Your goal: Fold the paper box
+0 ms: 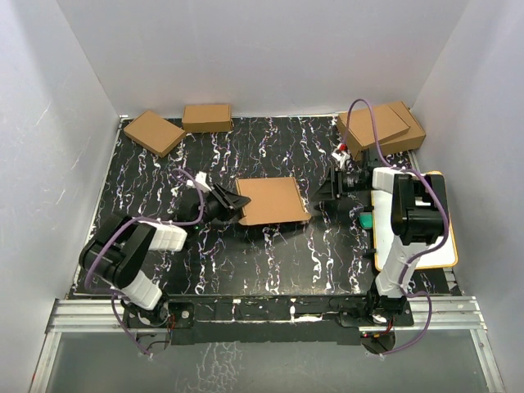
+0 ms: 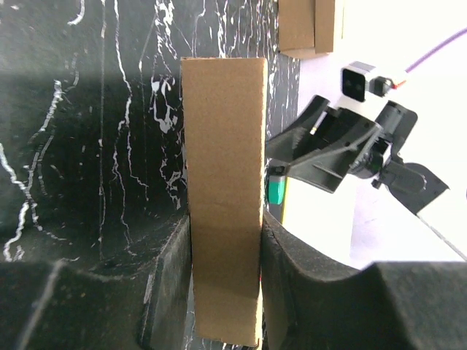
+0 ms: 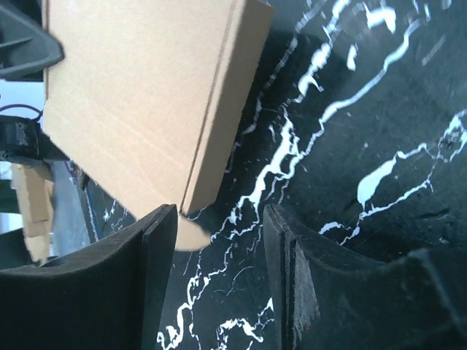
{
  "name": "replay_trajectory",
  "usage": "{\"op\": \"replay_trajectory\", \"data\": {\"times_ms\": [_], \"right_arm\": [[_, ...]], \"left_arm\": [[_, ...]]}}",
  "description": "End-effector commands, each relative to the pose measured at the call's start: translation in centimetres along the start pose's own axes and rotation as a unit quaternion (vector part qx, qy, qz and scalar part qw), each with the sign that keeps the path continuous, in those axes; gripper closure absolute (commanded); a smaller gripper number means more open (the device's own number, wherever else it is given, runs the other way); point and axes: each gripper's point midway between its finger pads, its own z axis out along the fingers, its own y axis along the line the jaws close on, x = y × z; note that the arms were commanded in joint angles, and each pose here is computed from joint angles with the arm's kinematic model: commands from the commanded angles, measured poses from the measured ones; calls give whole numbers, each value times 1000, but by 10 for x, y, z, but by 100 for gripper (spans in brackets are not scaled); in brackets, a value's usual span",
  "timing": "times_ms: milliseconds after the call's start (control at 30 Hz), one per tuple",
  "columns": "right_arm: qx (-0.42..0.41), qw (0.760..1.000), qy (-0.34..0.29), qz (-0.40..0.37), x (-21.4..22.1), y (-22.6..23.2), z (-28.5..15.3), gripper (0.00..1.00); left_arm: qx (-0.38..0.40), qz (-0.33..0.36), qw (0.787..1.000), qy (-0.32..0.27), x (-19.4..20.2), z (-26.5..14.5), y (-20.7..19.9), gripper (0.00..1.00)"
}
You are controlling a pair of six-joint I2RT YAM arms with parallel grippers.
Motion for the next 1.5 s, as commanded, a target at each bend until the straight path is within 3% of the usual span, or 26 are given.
{"op": "replay_trajectory", "data": {"times_ms": [0,167,367,433,567,667,900,1167,1467], "right_arm": [[-32,989,-38,-142,-42,44,-26,45],[-75,966,-52,-243,-51,90,-40,41],[-100,908,-19,-406,-42,138,-17,27],[-108,879,-8,-464,-39,154,-7,21],[-109,793,-18,-599,-39,189,6,0],[-84,729,-21,-679,-40,205,23,1],[-38,696,29,-717,-21,210,66,1],[39,673,42,-738,-10,205,106,2],[110,642,34,-758,-8,194,123,17]], "left_arm": [[10,-4,1000,-24,-21,-17,-15,68],[-8,-22,999,-28,-37,-31,-21,69],[-30,-66,997,-42,-51,-51,-33,73],[-38,-88,995,-42,-53,-55,-33,74],[-55,-130,989,-33,-54,-58,-30,76],[-60,-147,987,-24,-52,-58,-32,76],[-66,-185,980,-11,-50,-57,-35,77],[-65,-229,971,-5,-45,-56,-33,76],[-71,-259,963,-1,-42,-55,-26,76]]}}
